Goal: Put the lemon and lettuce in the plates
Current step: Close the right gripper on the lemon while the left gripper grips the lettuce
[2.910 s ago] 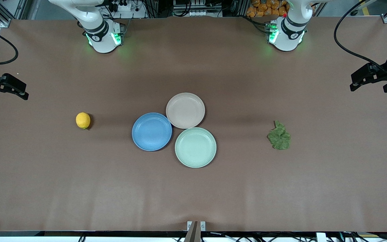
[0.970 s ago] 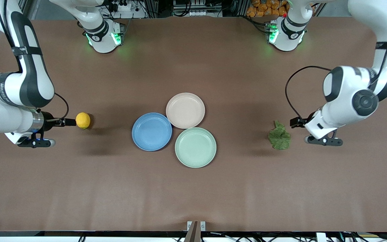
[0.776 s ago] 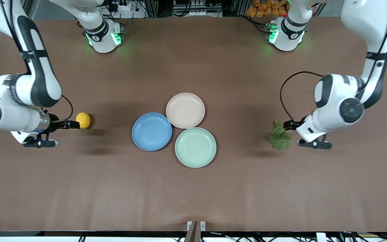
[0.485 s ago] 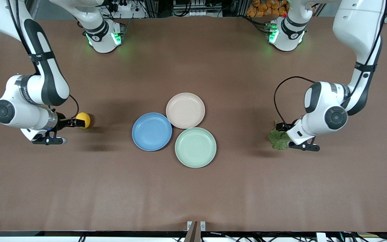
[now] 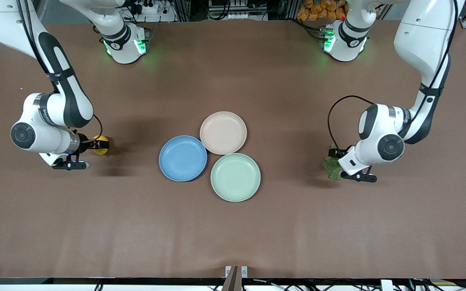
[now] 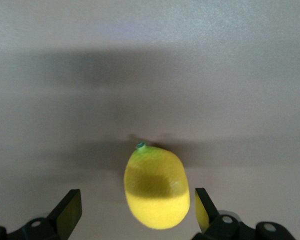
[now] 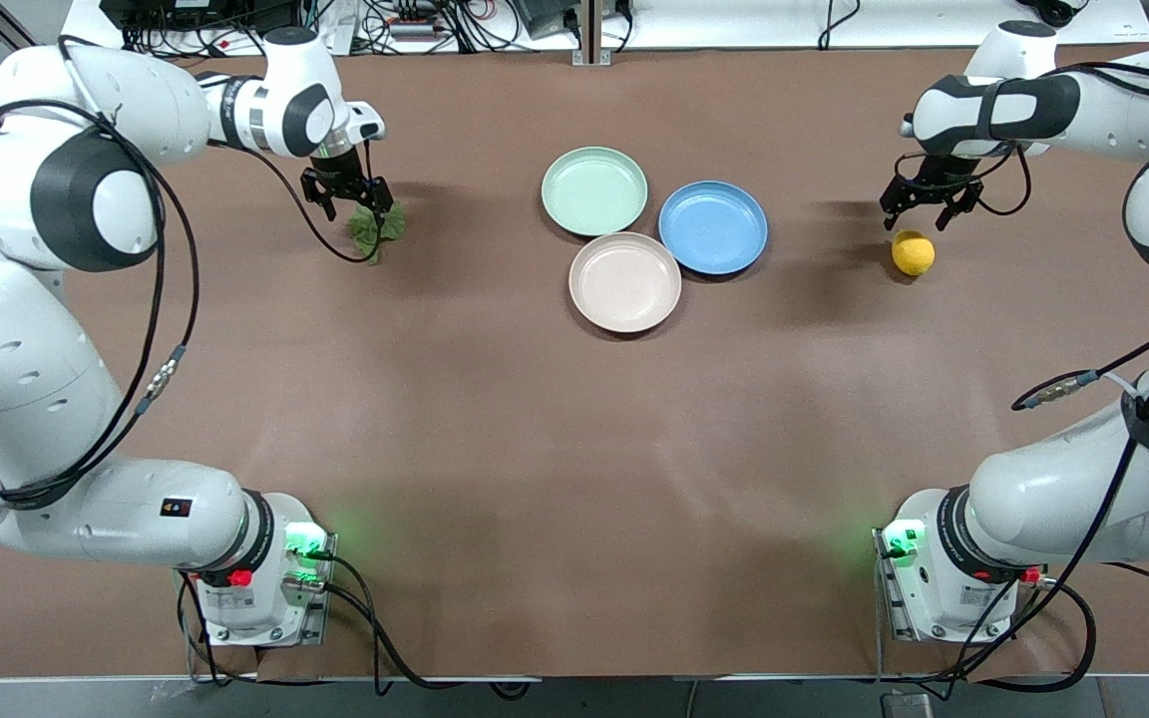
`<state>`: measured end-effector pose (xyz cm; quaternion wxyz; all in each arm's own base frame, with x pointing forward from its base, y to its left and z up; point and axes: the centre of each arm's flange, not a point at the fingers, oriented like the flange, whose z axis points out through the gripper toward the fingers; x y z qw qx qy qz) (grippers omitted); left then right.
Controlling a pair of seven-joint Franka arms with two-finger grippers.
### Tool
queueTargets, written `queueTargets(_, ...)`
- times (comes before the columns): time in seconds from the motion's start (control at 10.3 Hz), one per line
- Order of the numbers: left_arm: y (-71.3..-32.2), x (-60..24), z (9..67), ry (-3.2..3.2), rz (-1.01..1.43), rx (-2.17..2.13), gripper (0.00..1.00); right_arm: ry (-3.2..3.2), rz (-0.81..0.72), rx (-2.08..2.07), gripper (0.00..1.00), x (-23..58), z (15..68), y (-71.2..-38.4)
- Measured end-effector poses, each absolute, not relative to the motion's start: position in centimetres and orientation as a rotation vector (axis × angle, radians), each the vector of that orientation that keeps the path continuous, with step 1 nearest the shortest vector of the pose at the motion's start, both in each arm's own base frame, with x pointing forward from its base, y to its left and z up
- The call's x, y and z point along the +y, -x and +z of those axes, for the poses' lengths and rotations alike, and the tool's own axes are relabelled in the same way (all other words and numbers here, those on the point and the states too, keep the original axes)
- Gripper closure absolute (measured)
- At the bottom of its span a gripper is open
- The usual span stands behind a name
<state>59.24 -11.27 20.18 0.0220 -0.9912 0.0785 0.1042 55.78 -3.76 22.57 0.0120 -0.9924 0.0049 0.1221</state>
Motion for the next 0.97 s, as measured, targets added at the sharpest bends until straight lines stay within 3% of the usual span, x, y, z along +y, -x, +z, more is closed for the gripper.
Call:
queueTargets(0.39, -59.1, -12.4, 19.0, 3.049, 0.320, 0.229, 0.01, 3.079, 0.368, -0.017, 0.00, -7.6, 19.8, -55.4)
queueTargets(0.58, -59.2, -12.1, 18.1, 3.055, 0.310, 0.221, 0.11, 3.061, 0.379, -0.004, 0.00, -7.2, 19.7, -55.3)
queueTargets(0.78, -59.3, -11.7, 17.3, 3.058, 0.313, 0.211, 0.15, 3.018, 0.395, 0.035, 0.00, -6.1, 19.5, -55.2)
queueTargets(0.97, -59.4, -12.2, 17.5, 3.062, 0.303, 0.218, 0.48, 3.004, 0.410, 0.049, 0.00, -6.0, 19.0, -55.1)
